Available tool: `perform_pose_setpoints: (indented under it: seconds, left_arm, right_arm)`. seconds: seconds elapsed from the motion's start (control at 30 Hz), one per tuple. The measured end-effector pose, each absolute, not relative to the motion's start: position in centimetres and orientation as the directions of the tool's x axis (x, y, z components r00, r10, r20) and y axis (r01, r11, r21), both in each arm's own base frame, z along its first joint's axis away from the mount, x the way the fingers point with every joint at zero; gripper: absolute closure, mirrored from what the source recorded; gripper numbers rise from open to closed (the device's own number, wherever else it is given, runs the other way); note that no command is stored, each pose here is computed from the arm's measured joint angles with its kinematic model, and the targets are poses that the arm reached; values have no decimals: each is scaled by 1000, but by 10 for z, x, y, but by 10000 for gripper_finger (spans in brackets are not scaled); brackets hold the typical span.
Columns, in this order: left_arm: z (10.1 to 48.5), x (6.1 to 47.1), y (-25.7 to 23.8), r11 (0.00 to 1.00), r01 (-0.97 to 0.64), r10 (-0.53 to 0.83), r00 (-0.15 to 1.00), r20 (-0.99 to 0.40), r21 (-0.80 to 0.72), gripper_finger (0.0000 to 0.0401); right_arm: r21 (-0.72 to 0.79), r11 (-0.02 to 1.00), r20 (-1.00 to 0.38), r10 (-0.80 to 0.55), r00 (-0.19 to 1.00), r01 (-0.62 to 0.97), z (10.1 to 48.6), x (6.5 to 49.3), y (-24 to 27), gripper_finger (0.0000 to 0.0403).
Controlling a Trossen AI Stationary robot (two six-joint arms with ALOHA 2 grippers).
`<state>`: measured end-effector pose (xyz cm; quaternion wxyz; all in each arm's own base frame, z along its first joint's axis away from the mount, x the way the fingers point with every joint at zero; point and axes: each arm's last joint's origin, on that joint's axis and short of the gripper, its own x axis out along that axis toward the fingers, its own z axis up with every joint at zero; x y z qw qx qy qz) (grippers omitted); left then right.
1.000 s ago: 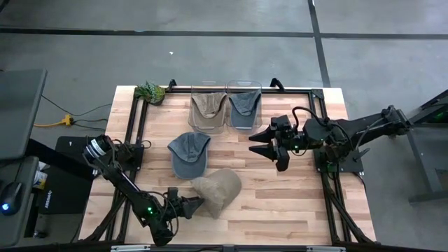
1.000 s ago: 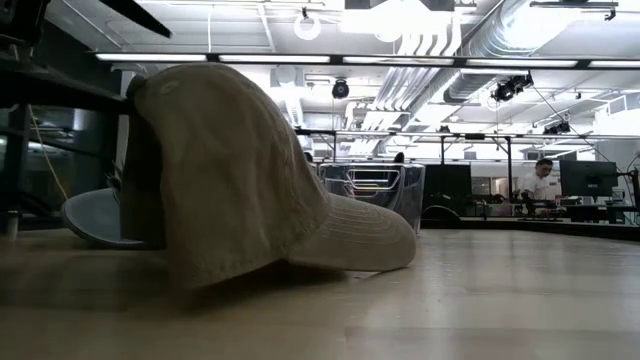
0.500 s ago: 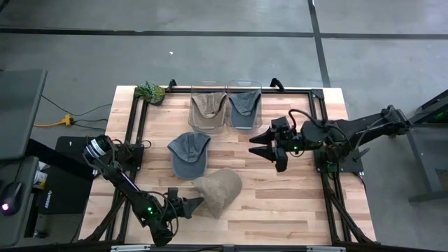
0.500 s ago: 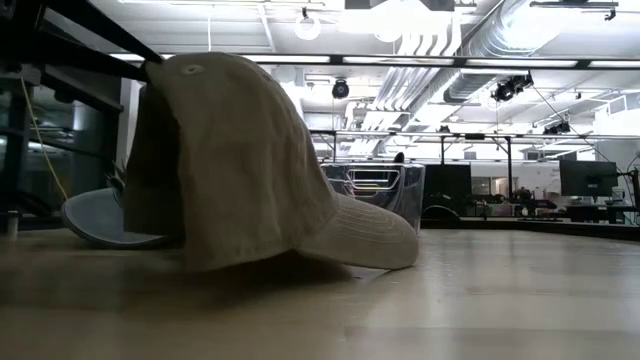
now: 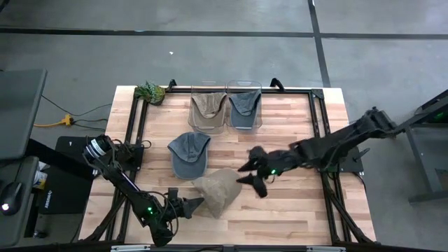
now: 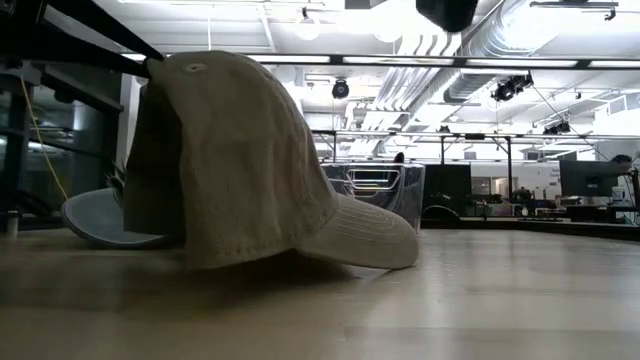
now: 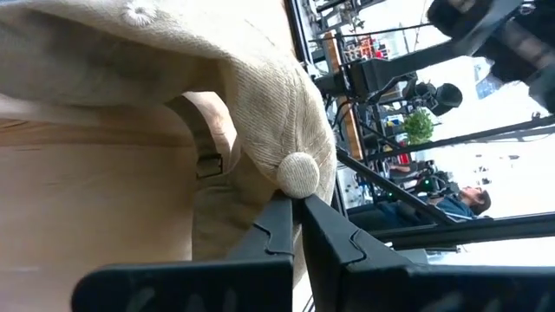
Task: Pick & Place hat
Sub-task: Put the brown cap into the left transparent bin
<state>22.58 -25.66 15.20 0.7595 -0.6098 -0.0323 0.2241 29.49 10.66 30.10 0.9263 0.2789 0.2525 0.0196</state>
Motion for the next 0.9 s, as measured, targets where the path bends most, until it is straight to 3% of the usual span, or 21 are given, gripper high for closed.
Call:
perform_pose_setpoints:
  seconds: [0.13,0.4,0.63,0.77,0.9]
  left_arm:
    - [152,226,-257,153,-299,379,898,-223,-942,401]
    - [153,226,-259,144,-303,353,905,-237,-942,401]
    - [156,228,-261,126,-281,338,914,-225,-951,401]
    - [156,228,-261,121,-286,326,916,-234,-951,401]
    - [156,229,-261,116,-283,325,917,-233,-952,401]
  right_arm:
    - [473,878,-533,210,820,82,275,308,119,185]
    - [161,985,-624,146,768,-56,236,324,129,185]
    - [-110,971,-610,103,786,-212,225,335,127,185]
    - [-164,954,-555,120,823,-250,230,342,121,185]
    - [-127,954,-534,165,829,-272,230,350,108,185]
